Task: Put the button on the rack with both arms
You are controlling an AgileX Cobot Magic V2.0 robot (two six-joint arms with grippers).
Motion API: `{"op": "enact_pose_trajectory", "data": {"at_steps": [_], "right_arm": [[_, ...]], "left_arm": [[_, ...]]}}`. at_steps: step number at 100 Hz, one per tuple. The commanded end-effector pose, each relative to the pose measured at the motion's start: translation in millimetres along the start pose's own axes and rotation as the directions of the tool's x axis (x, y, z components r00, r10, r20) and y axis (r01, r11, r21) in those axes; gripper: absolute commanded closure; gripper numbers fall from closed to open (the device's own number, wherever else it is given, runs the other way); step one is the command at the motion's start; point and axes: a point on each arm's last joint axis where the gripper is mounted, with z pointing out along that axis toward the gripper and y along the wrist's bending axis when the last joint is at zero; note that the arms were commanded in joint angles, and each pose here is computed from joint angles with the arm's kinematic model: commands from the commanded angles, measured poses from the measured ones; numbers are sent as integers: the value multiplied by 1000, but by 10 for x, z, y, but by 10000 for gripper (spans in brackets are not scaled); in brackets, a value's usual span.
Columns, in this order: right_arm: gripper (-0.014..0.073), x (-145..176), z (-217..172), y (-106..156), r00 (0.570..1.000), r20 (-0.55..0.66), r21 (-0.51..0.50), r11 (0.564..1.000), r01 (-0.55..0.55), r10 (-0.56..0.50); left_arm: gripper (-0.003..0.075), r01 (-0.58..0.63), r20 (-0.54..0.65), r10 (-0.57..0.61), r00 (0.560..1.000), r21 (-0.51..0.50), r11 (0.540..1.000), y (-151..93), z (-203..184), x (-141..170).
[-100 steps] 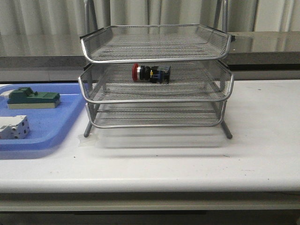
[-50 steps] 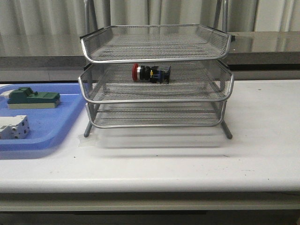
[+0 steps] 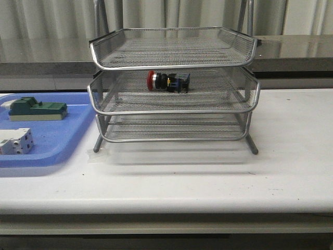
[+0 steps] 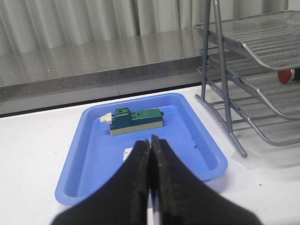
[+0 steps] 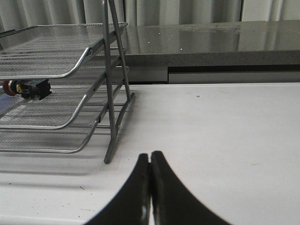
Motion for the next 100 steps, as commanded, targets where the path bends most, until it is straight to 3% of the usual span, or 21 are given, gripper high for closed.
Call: {"op": "enact_pose_trajectory", "data": {"at_steps": [1,43,100], "right_arm": [[655,-132,-28,4,993,117,1,1000,5,-6],[655,-132,-28,4,993,117,1,1000,5,-6],[655,-132,-28,4,993,117,1,1000,5,-6]], "left_arm": [[740,5,129,-4,992,-8,1000,0,-39,-60],[740,-3,194,6,981,-18,1000,-4,-133,-3],[740,14,195,-10,981,-16,1000,-3,-133,-3]]}}
